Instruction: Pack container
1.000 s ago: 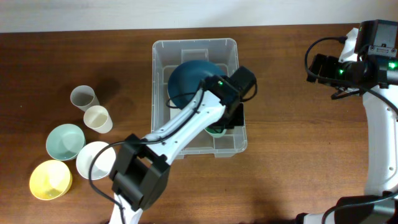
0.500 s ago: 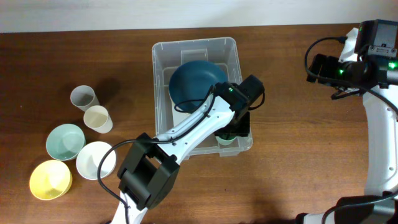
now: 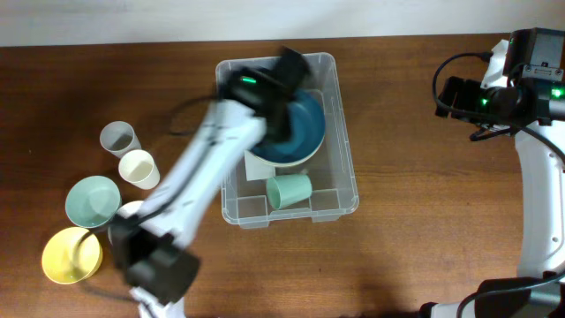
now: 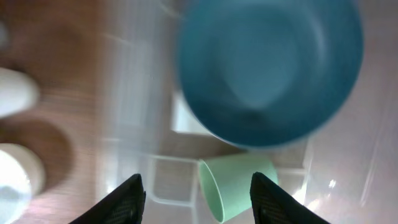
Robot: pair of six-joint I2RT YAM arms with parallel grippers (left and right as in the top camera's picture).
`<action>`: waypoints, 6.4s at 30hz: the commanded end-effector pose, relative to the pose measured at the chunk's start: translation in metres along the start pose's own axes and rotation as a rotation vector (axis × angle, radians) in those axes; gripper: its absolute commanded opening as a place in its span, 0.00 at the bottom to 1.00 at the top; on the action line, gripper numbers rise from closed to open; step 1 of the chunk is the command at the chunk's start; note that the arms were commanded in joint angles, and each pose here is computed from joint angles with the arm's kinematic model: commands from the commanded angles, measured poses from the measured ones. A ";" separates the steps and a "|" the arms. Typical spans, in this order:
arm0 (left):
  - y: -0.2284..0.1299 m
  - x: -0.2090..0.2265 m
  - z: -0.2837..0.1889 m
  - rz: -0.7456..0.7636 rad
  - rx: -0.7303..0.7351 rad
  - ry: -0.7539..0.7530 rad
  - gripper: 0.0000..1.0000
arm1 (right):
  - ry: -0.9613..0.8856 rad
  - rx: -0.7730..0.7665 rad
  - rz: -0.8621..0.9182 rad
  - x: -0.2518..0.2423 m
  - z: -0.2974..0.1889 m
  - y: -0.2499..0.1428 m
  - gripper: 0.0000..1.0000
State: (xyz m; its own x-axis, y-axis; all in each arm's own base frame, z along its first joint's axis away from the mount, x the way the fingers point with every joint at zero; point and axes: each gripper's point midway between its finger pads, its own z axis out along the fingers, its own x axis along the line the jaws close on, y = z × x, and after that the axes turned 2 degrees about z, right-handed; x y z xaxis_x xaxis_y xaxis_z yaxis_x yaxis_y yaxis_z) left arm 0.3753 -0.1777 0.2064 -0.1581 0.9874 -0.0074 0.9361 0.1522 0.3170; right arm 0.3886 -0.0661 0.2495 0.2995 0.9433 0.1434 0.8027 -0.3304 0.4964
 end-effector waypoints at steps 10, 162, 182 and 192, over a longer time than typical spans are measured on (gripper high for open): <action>0.009 0.032 -0.040 -0.079 -0.032 -0.074 0.56 | -0.017 0.006 0.008 -0.003 0.003 -0.001 0.99; -0.129 -0.137 0.046 0.504 0.123 -0.196 0.28 | 0.005 0.013 0.007 0.001 0.003 -0.003 0.99; 0.057 0.183 -0.031 -0.195 -0.075 0.047 0.84 | 0.004 0.017 0.004 0.001 0.003 -0.004 0.99; 0.017 0.233 0.062 -0.296 0.121 0.022 0.84 | 0.004 0.016 0.004 0.001 0.003 -0.004 0.99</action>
State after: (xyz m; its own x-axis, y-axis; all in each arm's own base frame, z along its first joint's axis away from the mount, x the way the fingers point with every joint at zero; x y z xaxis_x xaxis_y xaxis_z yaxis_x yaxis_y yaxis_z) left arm 0.3809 0.0751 0.1828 -0.4824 0.8751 -0.0387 0.8380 0.4739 0.2704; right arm 0.3871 -0.0652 0.2484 0.2984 0.9433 0.1456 0.8070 -0.3308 0.4891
